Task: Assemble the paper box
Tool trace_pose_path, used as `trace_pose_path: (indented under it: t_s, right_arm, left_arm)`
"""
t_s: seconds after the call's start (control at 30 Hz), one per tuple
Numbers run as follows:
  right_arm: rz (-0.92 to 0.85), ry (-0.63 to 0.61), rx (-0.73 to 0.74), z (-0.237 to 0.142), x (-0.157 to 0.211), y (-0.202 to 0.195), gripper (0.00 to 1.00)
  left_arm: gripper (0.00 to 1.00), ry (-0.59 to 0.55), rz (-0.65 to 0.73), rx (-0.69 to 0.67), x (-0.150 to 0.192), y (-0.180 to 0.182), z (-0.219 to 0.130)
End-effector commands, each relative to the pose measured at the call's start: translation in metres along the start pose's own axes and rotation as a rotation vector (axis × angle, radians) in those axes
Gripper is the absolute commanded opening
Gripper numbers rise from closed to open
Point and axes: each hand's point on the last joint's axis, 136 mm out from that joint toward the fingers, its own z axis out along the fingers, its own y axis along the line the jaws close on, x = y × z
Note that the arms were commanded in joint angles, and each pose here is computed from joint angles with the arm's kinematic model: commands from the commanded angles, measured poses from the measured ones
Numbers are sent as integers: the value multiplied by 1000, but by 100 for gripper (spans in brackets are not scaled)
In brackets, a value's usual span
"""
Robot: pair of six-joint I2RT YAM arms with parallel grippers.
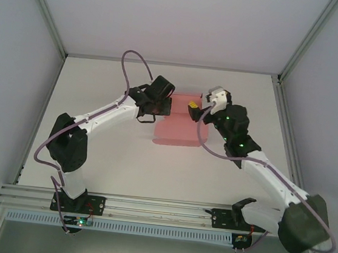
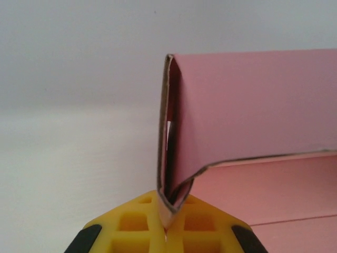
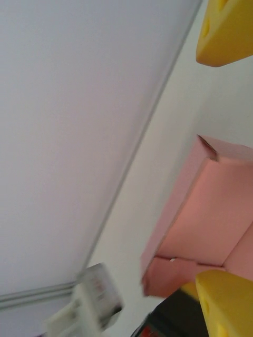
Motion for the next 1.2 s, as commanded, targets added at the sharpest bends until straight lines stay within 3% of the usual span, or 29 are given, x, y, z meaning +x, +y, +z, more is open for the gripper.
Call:
trace_pose_path:
  t_s: [0.0, 0.17, 0.37, 0.5, 0.63, 0.73, 0.83, 1.03, 1.17]
  right_arm:
    - [135, -36, -43, -21, -20, -7, 98]
    - [342, -19, 142, -53, -24, -70, 98]
    - [406, 106, 329, -81, 4, -117, 98]
    - [455, 183, 371, -88, 25, -129, 98]
    - [496, 188, 374, -92, 34, -132, 98]
    - [519, 183, 369, -95, 37, -133, 98]
    - [535, 184, 357, -97, 40, -133, 98]
    - [569, 185, 350, -99, 47, -134, 98]
    - [585, 181, 346, -101, 47, -137, 98]
  left_arm:
    - [0, -145, 195, 12, -32, -2, -21]
    - [0, -213, 682, -149, -59, 10, -40]
    - [0, -293, 1406, -281, -87, 0, -66]
    - [0, -207, 2004, -131, -39, -10, -52]
    - [0, -164, 2378, -35, 4, -20, -23]
    - [0, -62, 2565, -5, 32, -16, -2]
    - [0, -101, 2661, 108, 62, -25, 10]
    - [0, -185, 2628, 518, 134, -50, 19]
    - [0, -190, 2606, 671, 168, -51, 24]
